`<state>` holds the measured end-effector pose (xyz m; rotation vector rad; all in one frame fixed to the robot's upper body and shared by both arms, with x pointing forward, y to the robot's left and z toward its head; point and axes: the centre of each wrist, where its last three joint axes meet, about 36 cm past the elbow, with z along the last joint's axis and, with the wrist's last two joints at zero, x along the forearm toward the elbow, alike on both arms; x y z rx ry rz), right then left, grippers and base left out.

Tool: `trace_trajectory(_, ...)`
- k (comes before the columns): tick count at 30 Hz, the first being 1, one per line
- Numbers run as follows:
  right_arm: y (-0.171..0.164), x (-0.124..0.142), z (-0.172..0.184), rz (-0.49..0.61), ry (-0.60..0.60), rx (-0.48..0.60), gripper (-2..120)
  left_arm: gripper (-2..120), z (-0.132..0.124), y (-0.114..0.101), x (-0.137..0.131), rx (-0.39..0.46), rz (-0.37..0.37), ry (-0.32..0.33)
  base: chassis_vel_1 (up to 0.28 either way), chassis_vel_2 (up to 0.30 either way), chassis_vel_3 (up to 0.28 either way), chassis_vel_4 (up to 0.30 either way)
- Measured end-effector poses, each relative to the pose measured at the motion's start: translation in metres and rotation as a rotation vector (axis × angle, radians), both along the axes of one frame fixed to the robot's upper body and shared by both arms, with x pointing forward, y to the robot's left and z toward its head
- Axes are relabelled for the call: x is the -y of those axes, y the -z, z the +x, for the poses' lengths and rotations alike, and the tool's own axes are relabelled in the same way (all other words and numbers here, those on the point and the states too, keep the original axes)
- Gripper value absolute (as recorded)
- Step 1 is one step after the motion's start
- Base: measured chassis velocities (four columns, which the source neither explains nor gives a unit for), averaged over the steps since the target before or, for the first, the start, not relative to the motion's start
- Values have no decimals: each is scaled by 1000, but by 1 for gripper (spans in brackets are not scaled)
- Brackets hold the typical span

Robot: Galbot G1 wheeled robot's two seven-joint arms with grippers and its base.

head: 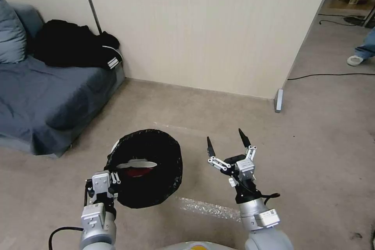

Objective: Pick up the trash bin, then pick up the garbage from the floor and place it into the trash bin.

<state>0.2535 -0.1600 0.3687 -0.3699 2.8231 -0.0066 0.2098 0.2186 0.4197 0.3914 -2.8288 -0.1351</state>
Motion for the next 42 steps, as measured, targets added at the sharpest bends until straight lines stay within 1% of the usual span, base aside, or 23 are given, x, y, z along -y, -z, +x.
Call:
trace_trajectory(7,0,2,0,6,-7,22,100,1,0,0,1,3,-7,11,0,0,0,0)
trace_trajectory(13,-4,8,4,-14,-11,48,100,1,-1,1,1,1,-6,16,7,9,7,10)
trace_trajectory(19,-4,10,4,-19,-13,48,100,1,-2,1,1,-2,-4,17,57,66,63,64)
trace_trajectory(42,-4,10,5,11,-19,44,100,1,-1,-2,-1,5,1,16,113,116,113,119)
